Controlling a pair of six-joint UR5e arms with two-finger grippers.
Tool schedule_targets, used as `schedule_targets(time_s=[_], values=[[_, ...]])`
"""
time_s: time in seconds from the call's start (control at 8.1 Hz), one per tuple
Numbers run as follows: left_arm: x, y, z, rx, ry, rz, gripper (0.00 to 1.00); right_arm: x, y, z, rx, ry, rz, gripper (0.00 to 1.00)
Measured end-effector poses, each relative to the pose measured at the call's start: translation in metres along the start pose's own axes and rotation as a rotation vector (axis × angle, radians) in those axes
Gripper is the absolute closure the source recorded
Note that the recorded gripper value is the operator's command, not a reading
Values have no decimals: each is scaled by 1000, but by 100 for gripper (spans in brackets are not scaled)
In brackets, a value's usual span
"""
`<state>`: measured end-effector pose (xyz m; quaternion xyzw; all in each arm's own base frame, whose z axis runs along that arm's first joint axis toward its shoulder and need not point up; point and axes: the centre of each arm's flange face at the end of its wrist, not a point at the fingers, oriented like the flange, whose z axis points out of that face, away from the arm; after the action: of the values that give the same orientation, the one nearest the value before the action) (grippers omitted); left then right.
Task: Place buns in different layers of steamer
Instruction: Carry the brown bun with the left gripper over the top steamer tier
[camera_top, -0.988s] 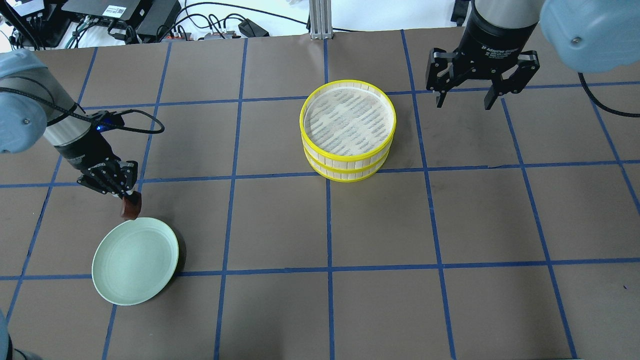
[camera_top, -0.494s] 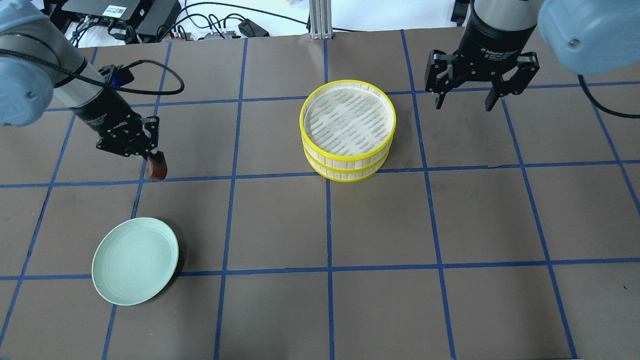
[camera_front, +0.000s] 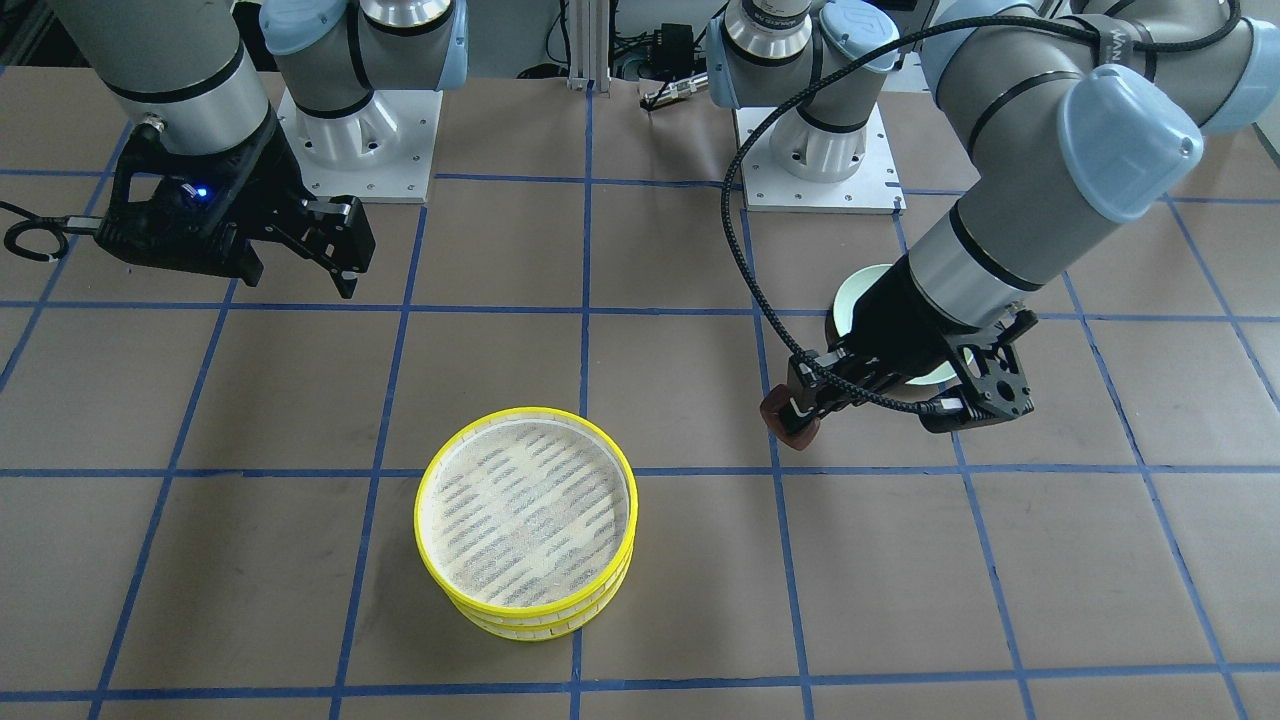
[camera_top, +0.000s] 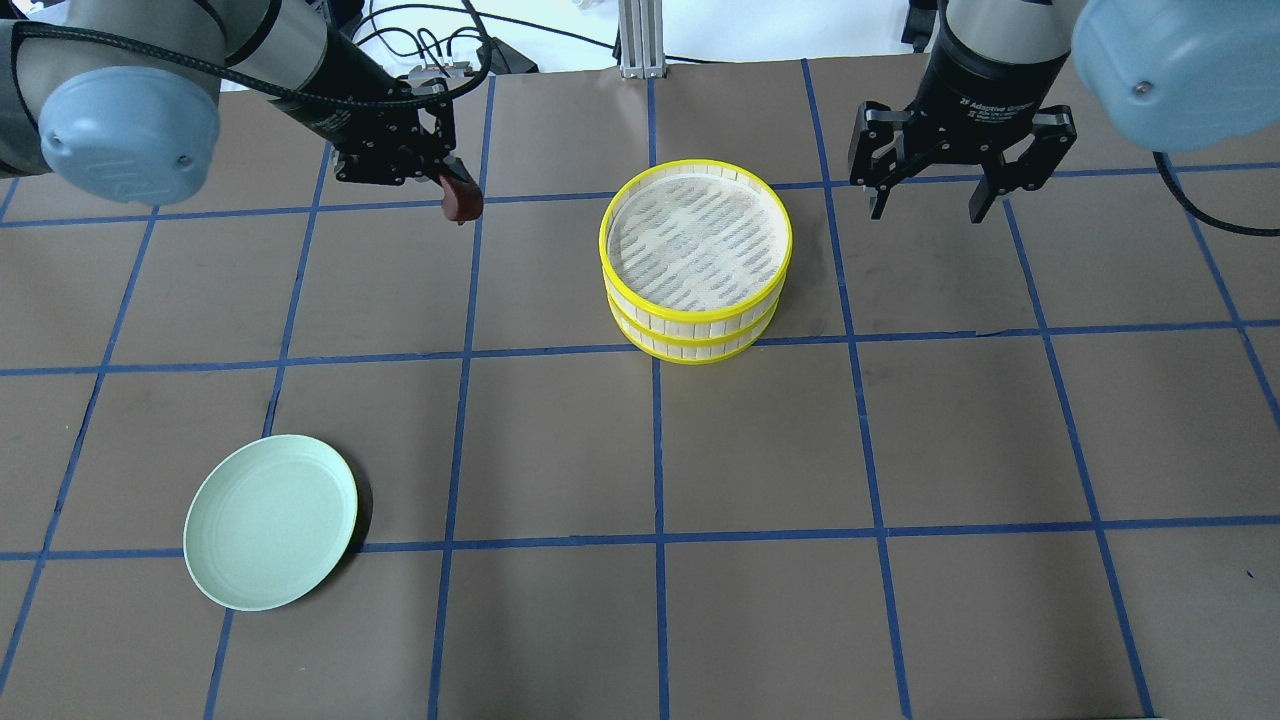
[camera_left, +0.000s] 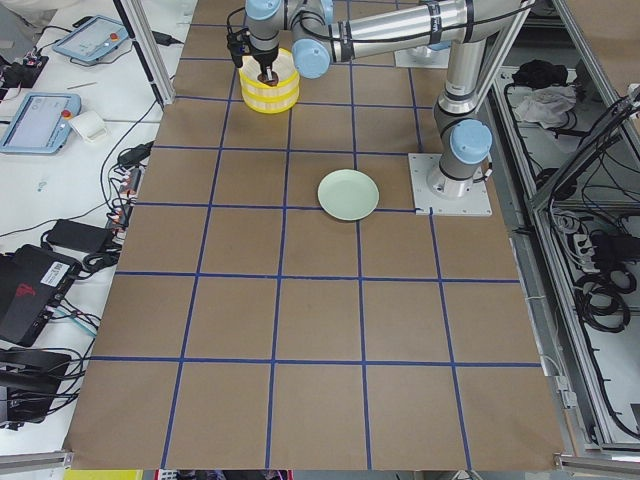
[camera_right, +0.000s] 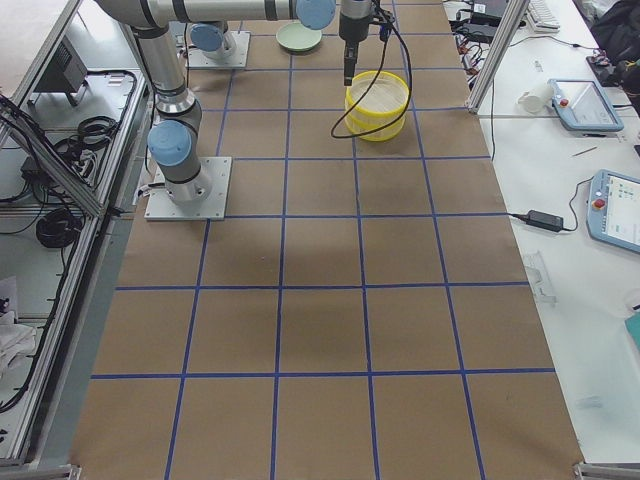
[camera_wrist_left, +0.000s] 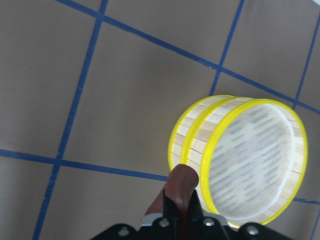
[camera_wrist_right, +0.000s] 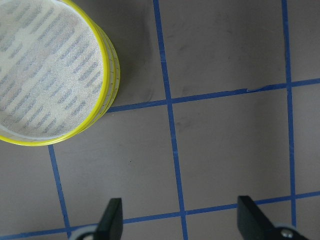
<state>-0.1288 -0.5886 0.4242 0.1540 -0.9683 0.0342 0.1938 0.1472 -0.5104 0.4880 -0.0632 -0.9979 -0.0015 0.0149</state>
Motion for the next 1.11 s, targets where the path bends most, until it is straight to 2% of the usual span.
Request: schedule_targets(time_s=[0.25, 0.49, 0.74, 1.11], values=[[29, 2, 9, 22, 108, 0, 100, 0, 0, 0, 3, 0, -14, 17], [54, 0, 42, 22, 177, -6, 100, 0, -1, 1, 2, 0, -28, 17], [80, 6, 86, -7, 203, -28, 100, 0, -1, 1, 2, 1, -46, 17], [100, 20, 136, -86, 197, -88, 97, 0, -2, 1, 3, 1, -50, 17]])
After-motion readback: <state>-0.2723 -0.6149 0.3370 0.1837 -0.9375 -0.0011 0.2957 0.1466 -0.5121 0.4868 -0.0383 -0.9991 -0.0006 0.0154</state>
